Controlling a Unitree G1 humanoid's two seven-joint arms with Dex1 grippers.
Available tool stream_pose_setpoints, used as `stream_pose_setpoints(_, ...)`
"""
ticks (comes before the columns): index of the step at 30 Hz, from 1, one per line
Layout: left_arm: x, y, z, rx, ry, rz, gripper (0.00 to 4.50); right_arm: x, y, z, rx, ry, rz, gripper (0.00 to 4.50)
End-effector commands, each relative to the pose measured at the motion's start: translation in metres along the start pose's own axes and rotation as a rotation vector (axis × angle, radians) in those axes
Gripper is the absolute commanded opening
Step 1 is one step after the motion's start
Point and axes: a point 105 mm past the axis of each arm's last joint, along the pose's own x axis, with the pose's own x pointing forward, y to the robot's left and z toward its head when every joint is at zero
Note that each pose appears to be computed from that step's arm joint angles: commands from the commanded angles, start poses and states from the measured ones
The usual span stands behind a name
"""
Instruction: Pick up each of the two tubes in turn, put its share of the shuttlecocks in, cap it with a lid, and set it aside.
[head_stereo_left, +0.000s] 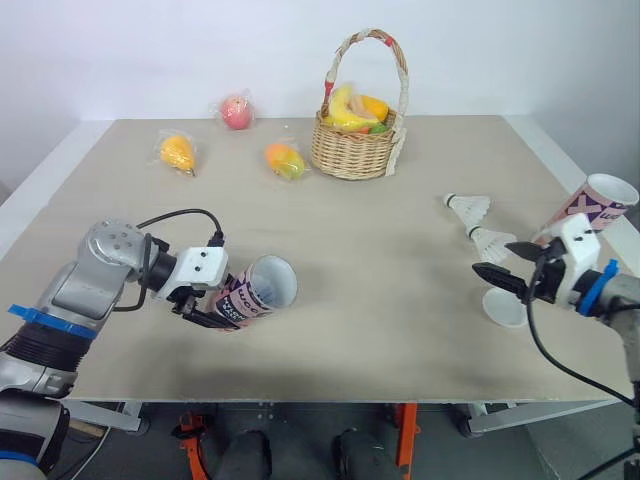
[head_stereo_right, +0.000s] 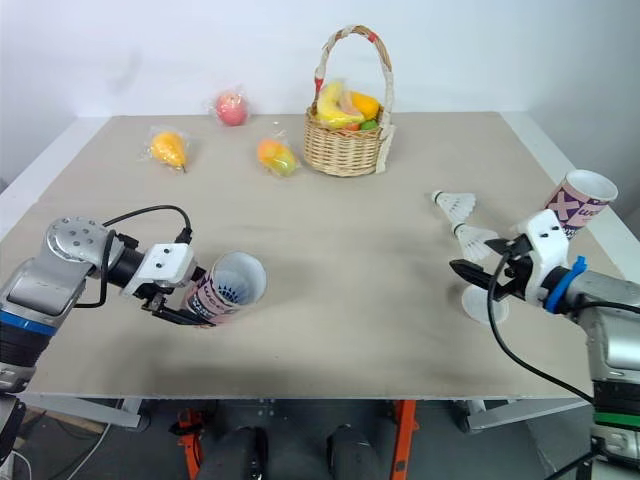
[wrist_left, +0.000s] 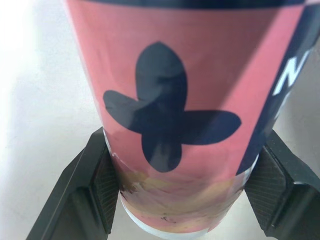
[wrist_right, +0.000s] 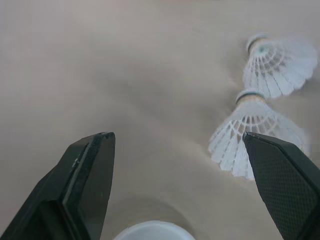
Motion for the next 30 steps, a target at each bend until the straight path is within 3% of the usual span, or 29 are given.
stream_pose_setpoints(1,0.01,-0.006,-0.005,-0.017,0.006,-0.043,3.19,0.01,-0.015,0.001,-0.027,-0.002,-0.068,4.36)
stream_pose_setpoints(10,0.006,-0.006,-0.002,-0.024,-0.007,-0.039,3.19,0.05,-0.033,-0.004,0.035,0.008,-0.14,4.36)
stream_pose_setpoints(15,0.005,-0.006,0.0,-0.025,-0.009,-0.036,3.19,0.058,-0.034,-0.001,0.036,0.003,-0.137,2.77)
stream_pose_setpoints(19,0.005,-0.007,0.001,-0.031,-0.012,-0.034,3.19,0.048,-0.037,0.005,-0.012,-0.01,-0.127,0.85)
stream_pose_setpoints(21,0.005,-0.008,0.001,-0.036,-0.014,-0.031,3.19,0.04,-0.023,0.025,-0.121,-0.035,-0.052,0.07)
stream_pose_setpoints(25,0.006,-0.009,0.001,-0.04,-0.016,-0.03,3.19,0.025,0.015,0.062,-0.272,-0.105,0.106,0.07)
stream_pose_setpoints(28,0.007,-0.009,0.002,-0.041,-0.021,-0.031,3.19,0.011,0.086,0.112,-0.443,-0.254,0.372,0.07)
stream_pose_setpoints(30,0.007,-0.009,0.002,-0.04,-0.023,-0.032,3.19,0.005,0.123,0.122,-0.519,-0.289,0.511,0.07)
